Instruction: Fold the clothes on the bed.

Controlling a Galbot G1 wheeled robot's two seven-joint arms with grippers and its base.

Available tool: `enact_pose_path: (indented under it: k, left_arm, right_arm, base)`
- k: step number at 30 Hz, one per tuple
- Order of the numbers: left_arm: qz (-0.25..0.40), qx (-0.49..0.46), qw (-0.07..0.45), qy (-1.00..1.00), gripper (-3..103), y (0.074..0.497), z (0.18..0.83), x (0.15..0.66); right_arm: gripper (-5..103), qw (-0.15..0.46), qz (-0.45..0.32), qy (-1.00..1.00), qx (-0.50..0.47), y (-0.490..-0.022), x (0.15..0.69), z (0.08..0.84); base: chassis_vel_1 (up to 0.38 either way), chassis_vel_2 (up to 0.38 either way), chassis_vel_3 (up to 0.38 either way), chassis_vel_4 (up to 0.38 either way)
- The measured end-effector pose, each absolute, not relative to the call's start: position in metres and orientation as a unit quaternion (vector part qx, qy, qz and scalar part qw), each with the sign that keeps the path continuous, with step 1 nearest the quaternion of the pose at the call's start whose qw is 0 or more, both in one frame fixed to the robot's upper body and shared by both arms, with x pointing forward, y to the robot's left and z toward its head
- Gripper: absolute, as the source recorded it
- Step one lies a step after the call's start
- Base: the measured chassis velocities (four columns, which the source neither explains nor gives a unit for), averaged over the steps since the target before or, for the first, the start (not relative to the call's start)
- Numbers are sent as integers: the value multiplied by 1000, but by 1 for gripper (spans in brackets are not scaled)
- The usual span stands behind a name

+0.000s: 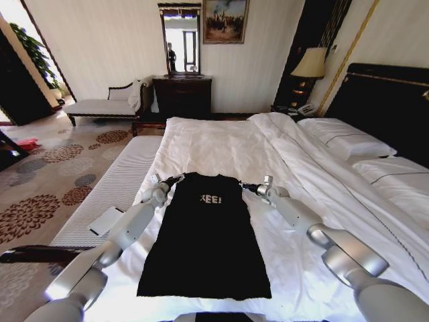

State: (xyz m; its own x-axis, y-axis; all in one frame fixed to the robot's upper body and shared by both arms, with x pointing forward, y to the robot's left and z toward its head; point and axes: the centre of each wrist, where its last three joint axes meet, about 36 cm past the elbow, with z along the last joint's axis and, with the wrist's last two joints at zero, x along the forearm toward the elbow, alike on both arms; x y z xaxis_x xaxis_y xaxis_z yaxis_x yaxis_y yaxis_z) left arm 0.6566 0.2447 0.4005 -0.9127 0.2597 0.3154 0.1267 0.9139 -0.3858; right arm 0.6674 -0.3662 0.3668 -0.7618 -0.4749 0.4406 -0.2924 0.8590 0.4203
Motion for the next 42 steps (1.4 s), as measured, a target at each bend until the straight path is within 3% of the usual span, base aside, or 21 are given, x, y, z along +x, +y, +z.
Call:
enact_pose_path:
  k: [8,17,23,25,26,29,31,35,37,41,42]
  left_arm:
    - [131,-98,215,-963,97,228,390,685]
    - [131,-110,229,-958,96,206,385,693]
    - [140,-104,230,-957,78,204,382,695]
    - [141,-101,230,-958,67,207,381,694]
    - [141,-101,230,-958,67,207,381,694]
    - [145,-94,230,-958,51,211,378,692]
    - [146,-92,230,-958,51,212,378,692]
    - [147,-90,230,-958,29,214,376,690]
    - [148,-90,230,-958,29,214,376,689]
    - [151,-89,226,-958,7,212,376,690]
    - [151,-89,226,-958,7,212,376,690]
  right_arm:
    - [1,276,-163,-924,206,-370,667,369]
    - [1,274,-164,-925,205,-370,668,372]
    - [1,276,-158,-926,204,-373,667,373]
    - [1,277,-157,-926,202,-375,666,372]
    - [1,277,-157,-926,202,-375,666,372]
    - [1,279,-157,-926,201,-376,664,369]
    - [1,279,-157,-926,201,-376,664,368]
    - [1,280,-158,-925,202,-374,663,366]
    - [1,279,-159,-925,203,-373,663,367]
    - [1,278,-159,-924,207,-368,664,367]
    - [1,278,-159,-924,207,-368,664,367]
  base:
    - [0,0,0,0]
    - [0,0,0,0]
    - [0,0,0,0]
    - [0,0,0,0]
    - [0,0,0,0]
    - [0,0,0,0]
    - [0,0,0,0]
    - [0,0,0,0]
    - [0,0,0,0]
    - [0,0,0,0]
    - [0,0,0,0]
